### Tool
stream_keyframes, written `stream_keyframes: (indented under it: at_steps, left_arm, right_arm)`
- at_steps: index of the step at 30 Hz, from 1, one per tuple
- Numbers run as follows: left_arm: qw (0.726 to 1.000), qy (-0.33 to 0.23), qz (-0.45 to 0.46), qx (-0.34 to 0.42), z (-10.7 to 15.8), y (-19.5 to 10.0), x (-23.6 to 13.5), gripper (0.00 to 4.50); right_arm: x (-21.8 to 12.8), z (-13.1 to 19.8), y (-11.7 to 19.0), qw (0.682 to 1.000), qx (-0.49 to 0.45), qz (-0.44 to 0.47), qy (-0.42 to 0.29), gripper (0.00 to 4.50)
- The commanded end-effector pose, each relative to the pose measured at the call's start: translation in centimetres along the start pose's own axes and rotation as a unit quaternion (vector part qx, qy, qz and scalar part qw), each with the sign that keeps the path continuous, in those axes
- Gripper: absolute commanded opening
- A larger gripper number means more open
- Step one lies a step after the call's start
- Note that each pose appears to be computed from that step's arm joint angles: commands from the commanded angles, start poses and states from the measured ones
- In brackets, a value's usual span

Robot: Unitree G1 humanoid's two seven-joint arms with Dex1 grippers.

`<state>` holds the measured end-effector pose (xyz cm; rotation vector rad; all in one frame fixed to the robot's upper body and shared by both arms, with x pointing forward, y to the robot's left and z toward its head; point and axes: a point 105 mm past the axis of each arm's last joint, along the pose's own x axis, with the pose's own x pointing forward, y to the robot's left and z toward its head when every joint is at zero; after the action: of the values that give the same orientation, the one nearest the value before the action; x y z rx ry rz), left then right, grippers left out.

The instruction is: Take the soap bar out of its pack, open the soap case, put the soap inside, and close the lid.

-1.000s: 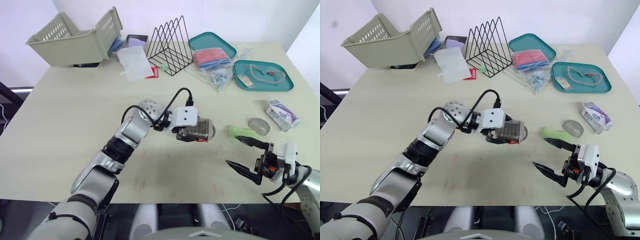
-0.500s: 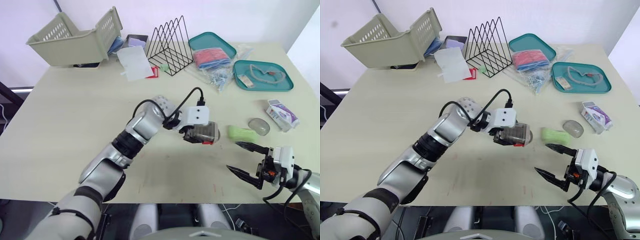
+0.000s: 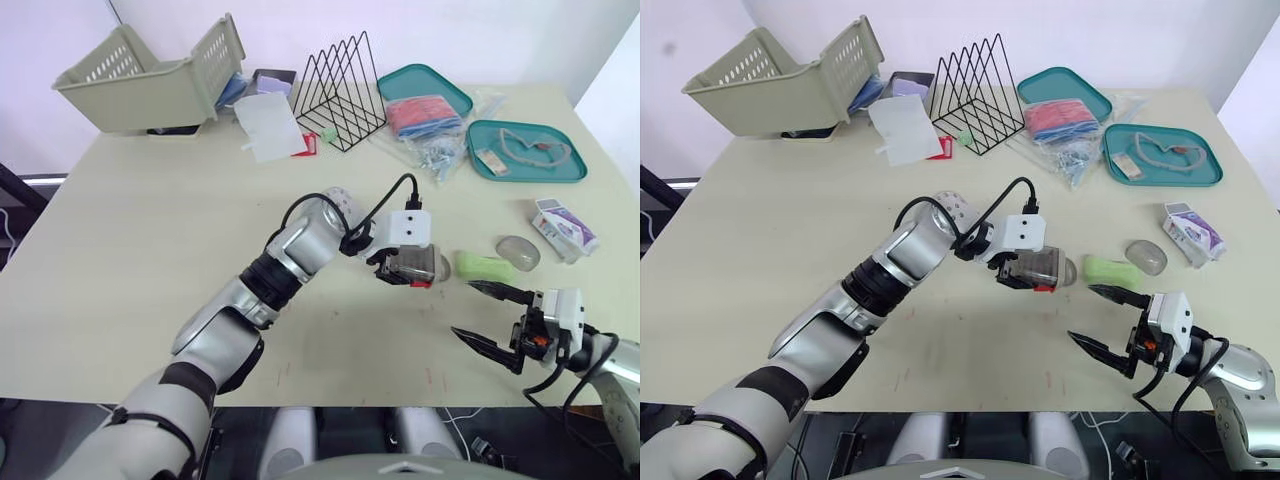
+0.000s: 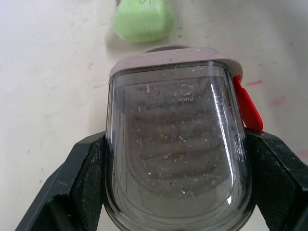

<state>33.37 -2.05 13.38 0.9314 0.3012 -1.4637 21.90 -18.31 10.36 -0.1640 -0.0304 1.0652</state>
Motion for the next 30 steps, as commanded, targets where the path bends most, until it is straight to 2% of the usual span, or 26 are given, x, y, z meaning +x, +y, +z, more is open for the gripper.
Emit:
stream_keyframes:
  at_steps: [1, 11, 22, 26, 30]
  left_arm:
    - [0.999, -0.002, 0.012, 0.030, 1.0, 0.6, -0.9, 3.48]
    - [1.000, 0.008, 0.014, 0.009, -0.6, 0.7, -2.5, 3.48]
    - [0.999, 0.032, 0.018, 0.003, -3.6, 0.7, -4.9, 3.48]
    - [0.999, 0.029, 0.019, -0.006, -5.1, 0.5, -5.8, 3.48]
    - [1.000, 0.014, 0.022, -0.008, -5.4, 0.3, -5.8, 3.48]
  right_arm:
    - [0.0, 0.3, 0.0, 1.000, -0.005, 0.005, -0.002, 4.39]
    - [0.2, 0.3, -0.3, 1.000, -0.003, 0.005, 0.000, 4.39]
    - [0.3, 0.1, -0.5, 1.000, -0.007, 0.013, 0.005, 4.39]
    - [0.3, 0.2, -0.7, 1.000, -0.010, 0.012, 0.007, 4.39]
    - [0.3, 0.2, -0.7, 1.000, -0.011, 0.013, 0.009, 4.39]
